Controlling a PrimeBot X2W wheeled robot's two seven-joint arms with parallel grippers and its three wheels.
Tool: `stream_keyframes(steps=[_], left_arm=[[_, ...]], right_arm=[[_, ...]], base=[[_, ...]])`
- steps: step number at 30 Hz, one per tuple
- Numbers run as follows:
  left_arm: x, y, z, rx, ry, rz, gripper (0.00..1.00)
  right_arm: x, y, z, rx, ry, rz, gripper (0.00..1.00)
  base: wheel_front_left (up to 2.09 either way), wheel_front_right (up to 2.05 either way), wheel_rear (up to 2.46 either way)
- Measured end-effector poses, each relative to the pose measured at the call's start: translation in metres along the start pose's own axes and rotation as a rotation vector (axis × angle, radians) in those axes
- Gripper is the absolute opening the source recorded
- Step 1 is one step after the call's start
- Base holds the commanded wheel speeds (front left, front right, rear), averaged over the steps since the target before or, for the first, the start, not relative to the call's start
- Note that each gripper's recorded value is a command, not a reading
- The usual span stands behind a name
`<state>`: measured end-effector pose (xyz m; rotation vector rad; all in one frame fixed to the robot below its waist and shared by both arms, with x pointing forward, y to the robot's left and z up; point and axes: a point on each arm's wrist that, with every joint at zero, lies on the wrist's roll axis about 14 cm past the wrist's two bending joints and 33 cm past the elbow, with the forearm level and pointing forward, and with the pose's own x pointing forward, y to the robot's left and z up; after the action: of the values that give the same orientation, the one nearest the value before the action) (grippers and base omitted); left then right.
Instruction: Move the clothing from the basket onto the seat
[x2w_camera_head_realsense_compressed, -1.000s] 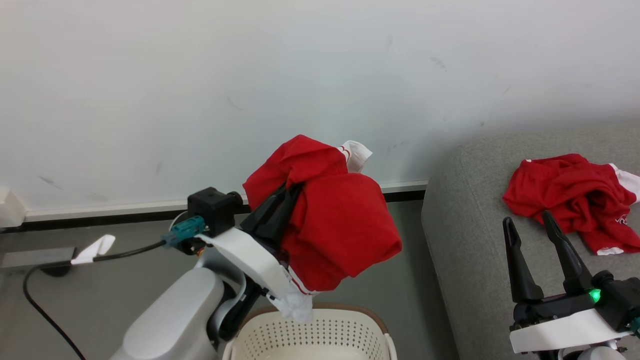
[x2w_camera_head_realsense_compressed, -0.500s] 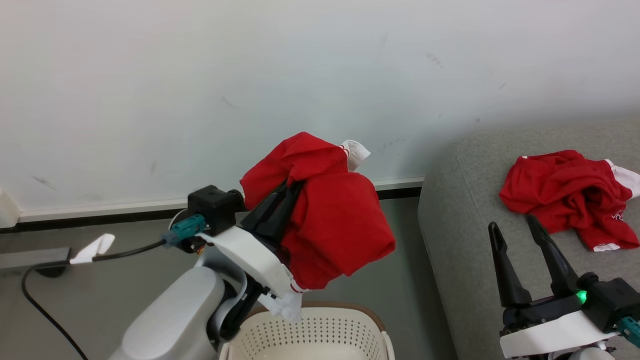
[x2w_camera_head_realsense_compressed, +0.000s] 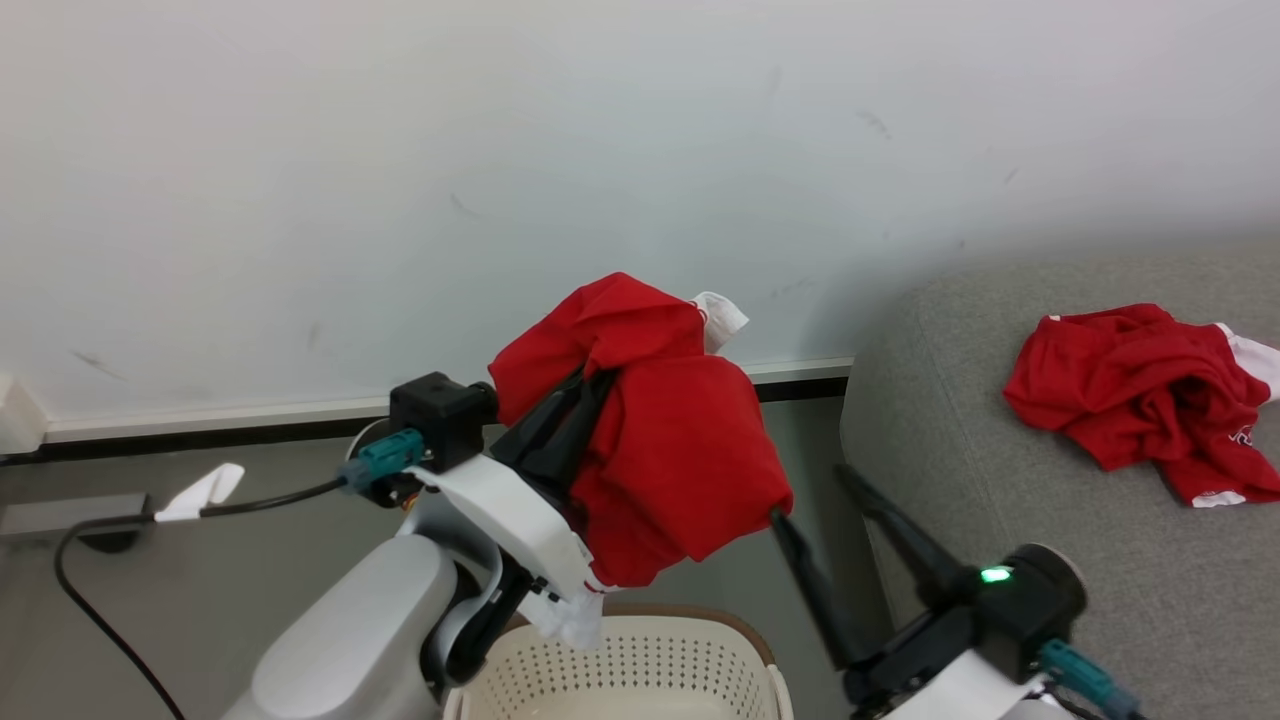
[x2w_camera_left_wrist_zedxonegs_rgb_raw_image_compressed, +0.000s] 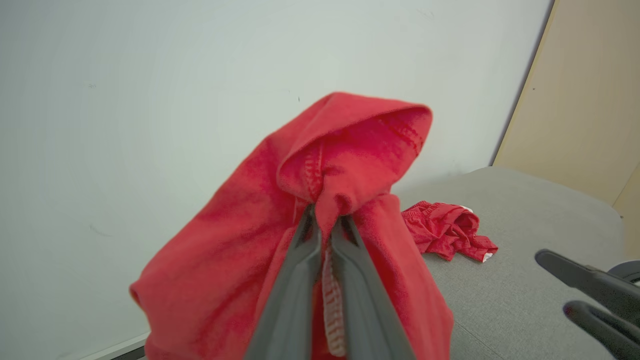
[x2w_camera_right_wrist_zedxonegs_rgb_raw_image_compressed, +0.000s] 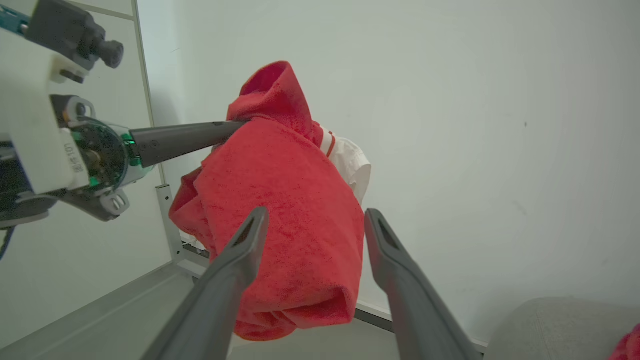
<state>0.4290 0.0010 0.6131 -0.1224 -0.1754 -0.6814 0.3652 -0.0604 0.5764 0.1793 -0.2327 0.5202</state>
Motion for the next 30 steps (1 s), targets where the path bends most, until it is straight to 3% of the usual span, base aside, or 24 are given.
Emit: stream_keyframes(steps=[5,12,30], left_arm=[[0.000,-0.001,0.004,0.007,-0.006,-0.003,0.00],[-0.002,-0.013,0.010,0.004,-0.022,-0.024,0.00],[-0.014,-0.047,0.006,-0.027,0.010,-0.096,0.00]], right_arm=[[0.011,0.036,-0.019,0.023,0.062,0.119,1.00],[0.024,0.054,-0.043,0.018,0.143,0.181,1.00],[0.055,0.054,-0.084,-0.056,0.284,0.227,1.00]], base=[[0.00,0.00,0.00],[0.00,0.00,0.00],[0.00,0.00,0.00]])
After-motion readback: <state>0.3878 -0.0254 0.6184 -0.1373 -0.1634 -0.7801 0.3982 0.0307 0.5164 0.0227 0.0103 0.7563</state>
